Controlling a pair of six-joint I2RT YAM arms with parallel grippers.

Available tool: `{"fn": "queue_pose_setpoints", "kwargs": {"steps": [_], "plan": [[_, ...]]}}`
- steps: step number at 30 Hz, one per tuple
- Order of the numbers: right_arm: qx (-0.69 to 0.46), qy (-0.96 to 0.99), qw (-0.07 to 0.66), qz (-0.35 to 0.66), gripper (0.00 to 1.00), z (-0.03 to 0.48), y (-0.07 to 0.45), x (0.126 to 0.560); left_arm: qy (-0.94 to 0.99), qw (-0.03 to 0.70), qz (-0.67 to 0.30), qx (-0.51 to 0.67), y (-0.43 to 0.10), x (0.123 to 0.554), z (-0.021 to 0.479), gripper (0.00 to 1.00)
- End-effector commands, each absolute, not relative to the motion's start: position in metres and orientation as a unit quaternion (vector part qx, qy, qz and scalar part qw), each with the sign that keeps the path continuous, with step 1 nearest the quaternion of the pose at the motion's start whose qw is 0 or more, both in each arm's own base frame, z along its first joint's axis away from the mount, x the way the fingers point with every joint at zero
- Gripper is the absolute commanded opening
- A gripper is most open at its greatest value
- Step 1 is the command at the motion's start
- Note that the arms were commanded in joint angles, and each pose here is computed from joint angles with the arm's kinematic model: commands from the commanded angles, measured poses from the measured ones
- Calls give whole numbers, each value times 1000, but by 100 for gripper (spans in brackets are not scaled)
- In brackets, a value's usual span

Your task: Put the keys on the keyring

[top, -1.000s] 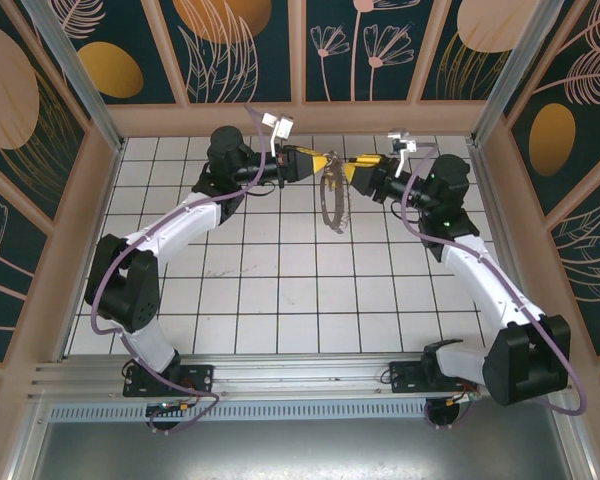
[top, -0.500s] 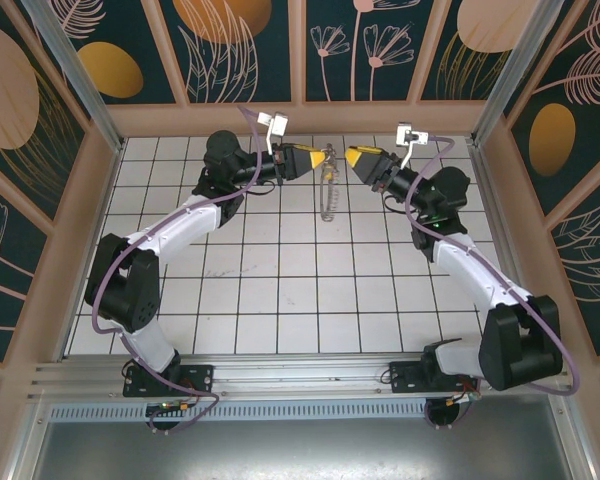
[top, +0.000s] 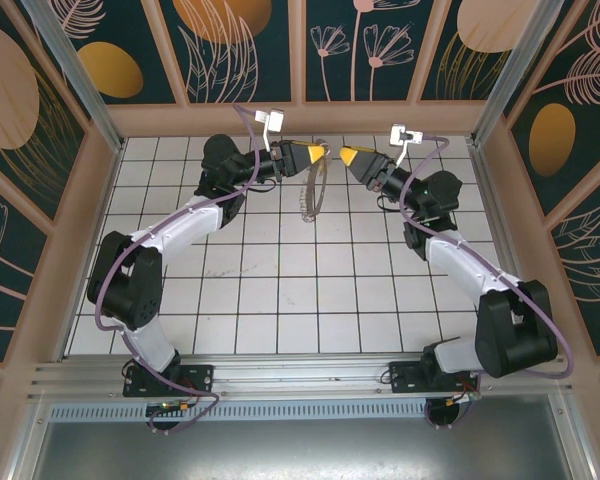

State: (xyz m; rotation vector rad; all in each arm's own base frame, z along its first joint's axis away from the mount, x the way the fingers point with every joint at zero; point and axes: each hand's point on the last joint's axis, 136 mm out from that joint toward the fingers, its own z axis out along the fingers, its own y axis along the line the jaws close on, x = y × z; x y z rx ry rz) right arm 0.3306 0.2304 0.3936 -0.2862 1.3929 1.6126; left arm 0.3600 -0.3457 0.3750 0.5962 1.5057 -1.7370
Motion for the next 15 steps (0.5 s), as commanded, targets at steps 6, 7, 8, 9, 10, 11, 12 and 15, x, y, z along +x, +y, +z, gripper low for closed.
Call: {"fn": "queue_pose_setpoints", "kwargs": {"steps": [6, 7, 8, 9, 10, 11, 12, 15], "plan": [[-141, 542, 483, 674, 32, 410, 243, 328, 564, 389, -687, 244, -343, 354, 386, 0], [-141, 542, 482, 673, 31, 410, 243, 330, 564, 389, -686, 244, -343, 354, 386, 0], [-141, 543, 481, 674, 31, 409, 244, 330, 564, 388, -687, 244, -343, 354, 385, 0], [-141, 543, 480, 674, 31, 409, 246, 331, 564, 388, -687, 244, -344, 354, 385, 0], [-142, 544, 479, 675, 31, 408, 246, 331, 565, 388, -687, 244, -343, 354, 384, 0], [-142, 543, 479, 675, 30, 408, 247, 332, 564, 388, -687, 244, -343, 354, 385, 0], [-142, 543, 479, 675, 29, 408, 247, 332, 564, 389, -686, 244, -343, 354, 385, 0], [-144, 543, 477, 676, 30, 408, 248, 333, 565, 387, -687, 244, -344, 354, 383, 0]]}}
